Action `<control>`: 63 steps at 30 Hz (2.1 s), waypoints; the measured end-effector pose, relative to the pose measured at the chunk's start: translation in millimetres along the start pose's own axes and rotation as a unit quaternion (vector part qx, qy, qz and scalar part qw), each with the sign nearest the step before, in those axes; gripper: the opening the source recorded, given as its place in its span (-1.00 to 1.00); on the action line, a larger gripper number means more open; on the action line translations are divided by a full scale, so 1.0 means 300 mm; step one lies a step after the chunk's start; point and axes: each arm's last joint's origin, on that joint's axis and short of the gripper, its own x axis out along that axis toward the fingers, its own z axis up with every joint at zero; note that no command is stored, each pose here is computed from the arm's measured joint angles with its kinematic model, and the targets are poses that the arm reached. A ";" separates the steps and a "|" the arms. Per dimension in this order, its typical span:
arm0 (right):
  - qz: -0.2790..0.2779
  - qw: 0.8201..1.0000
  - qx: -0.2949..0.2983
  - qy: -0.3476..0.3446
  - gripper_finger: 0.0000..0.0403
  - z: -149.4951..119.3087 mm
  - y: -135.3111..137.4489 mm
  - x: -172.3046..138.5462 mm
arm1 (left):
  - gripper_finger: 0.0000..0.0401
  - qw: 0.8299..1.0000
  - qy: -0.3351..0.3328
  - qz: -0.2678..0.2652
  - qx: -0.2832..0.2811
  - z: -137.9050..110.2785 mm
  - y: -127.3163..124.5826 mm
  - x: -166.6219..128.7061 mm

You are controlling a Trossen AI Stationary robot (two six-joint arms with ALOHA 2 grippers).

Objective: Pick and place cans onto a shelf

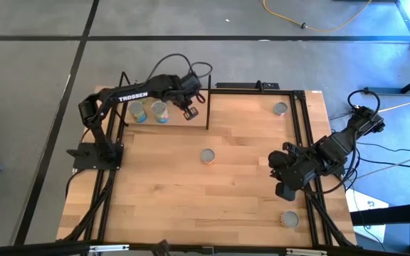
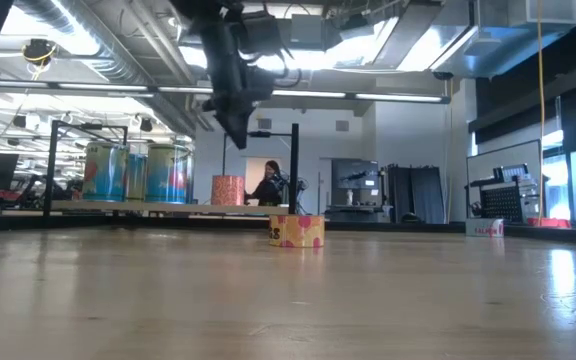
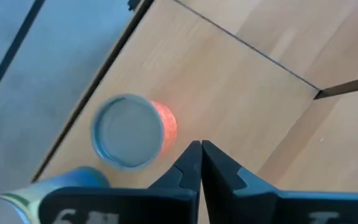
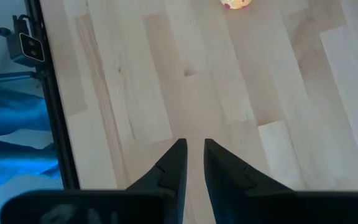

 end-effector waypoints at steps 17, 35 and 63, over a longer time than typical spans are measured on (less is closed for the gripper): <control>-0.004 1.000 0.004 -0.019 -0.72 0.006 0.003 0.000 | -1.00 0.999 0.021 -0.014 -0.033 -0.043 0.018 0.068; -0.003 1.000 0.004 -0.019 -0.72 0.006 0.003 0.000 | -1.00 0.999 0.037 -0.009 -0.010 -0.039 -0.012 0.147; -0.003 0.999 0.030 -0.018 -0.72 0.006 0.003 0.000 | -1.00 0.999 0.046 0.010 -0.003 -0.039 0.083 0.161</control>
